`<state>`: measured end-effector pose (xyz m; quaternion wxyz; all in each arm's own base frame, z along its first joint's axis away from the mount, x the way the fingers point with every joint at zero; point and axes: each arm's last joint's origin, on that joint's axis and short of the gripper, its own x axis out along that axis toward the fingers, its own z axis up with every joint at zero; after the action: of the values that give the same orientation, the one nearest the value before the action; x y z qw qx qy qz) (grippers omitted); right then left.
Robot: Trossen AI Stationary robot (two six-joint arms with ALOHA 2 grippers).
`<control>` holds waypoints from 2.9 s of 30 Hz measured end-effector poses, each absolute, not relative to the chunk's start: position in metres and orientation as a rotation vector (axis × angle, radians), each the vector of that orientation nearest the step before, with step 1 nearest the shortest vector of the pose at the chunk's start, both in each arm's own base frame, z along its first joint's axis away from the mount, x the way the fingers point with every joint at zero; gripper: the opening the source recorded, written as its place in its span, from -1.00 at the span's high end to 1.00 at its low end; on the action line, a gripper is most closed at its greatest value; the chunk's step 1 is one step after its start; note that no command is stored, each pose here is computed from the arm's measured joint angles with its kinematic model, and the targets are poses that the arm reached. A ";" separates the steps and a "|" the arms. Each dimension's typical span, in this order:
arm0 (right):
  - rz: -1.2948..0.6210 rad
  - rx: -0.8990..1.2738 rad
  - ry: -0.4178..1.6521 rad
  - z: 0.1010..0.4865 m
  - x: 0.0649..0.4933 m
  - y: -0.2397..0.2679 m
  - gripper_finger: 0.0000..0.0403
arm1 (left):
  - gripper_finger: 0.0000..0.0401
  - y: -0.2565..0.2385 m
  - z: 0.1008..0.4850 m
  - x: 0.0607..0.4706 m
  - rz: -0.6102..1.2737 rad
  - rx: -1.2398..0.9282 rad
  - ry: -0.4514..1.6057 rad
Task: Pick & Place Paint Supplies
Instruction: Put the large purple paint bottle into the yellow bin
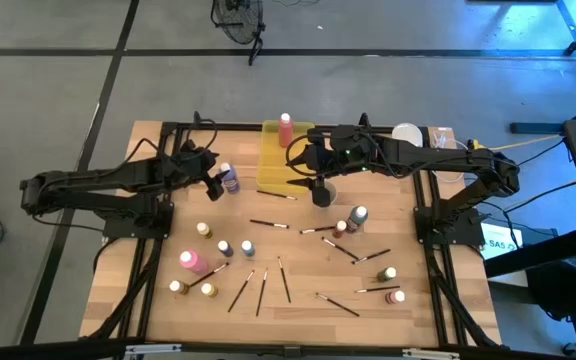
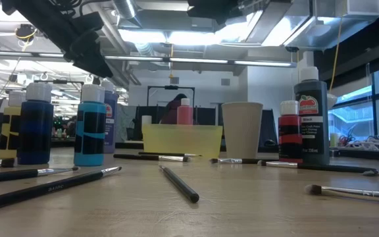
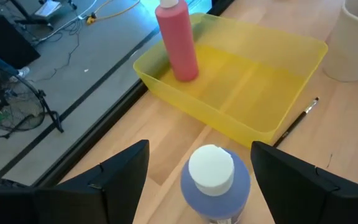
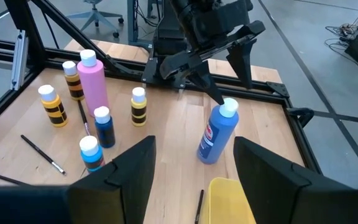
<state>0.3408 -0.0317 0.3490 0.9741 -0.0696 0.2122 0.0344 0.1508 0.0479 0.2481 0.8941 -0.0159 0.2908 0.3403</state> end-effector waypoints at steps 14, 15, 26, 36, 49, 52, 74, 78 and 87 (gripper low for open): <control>0.070 -0.137 0.441 0.348 0.340 -0.032 -0.09 | -0.39 0.051 0.238 0.162 0.714 -0.022 0.663; 0.070 -0.135 0.442 0.348 0.340 -0.032 -0.09 | -0.39 0.051 0.238 0.163 0.714 -0.021 0.668; 0.071 -0.132 0.450 0.347 0.340 -0.032 -0.09 | -0.39 0.053 0.227 0.172 0.717 -0.007 0.735; 0.071 -0.130 0.453 0.347 0.340 -0.032 -0.09 | -0.39 0.053 0.230 0.169 0.721 -0.008 0.713; 0.071 -0.130 0.454 0.347 0.340 -0.032 -0.09 | -0.06 0.052 0.231 0.168 0.692 -0.021 0.718; 0.071 -0.130 0.454 0.347 0.340 -0.032 -0.09 | 0.10 0.051 0.230 0.168 0.685 -0.024 0.729; 0.068 -0.113 0.460 0.346 0.340 -0.032 -0.09 | 0.42 0.052 0.244 0.171 0.670 0.002 0.687; 0.068 -0.113 0.462 0.346 0.339 -0.032 -0.09 | 0.42 0.052 0.266 0.172 0.664 0.031 0.650; 0.071 -0.102 0.457 0.346 0.340 -0.030 -0.09 | 0.42 0.062 0.330 0.171 0.717 0.035 0.464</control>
<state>0.3398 -0.0305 0.3464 0.9721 -0.0507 0.2261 0.0353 0.1709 0.0619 0.3300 0.9099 0.0172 0.2251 0.3479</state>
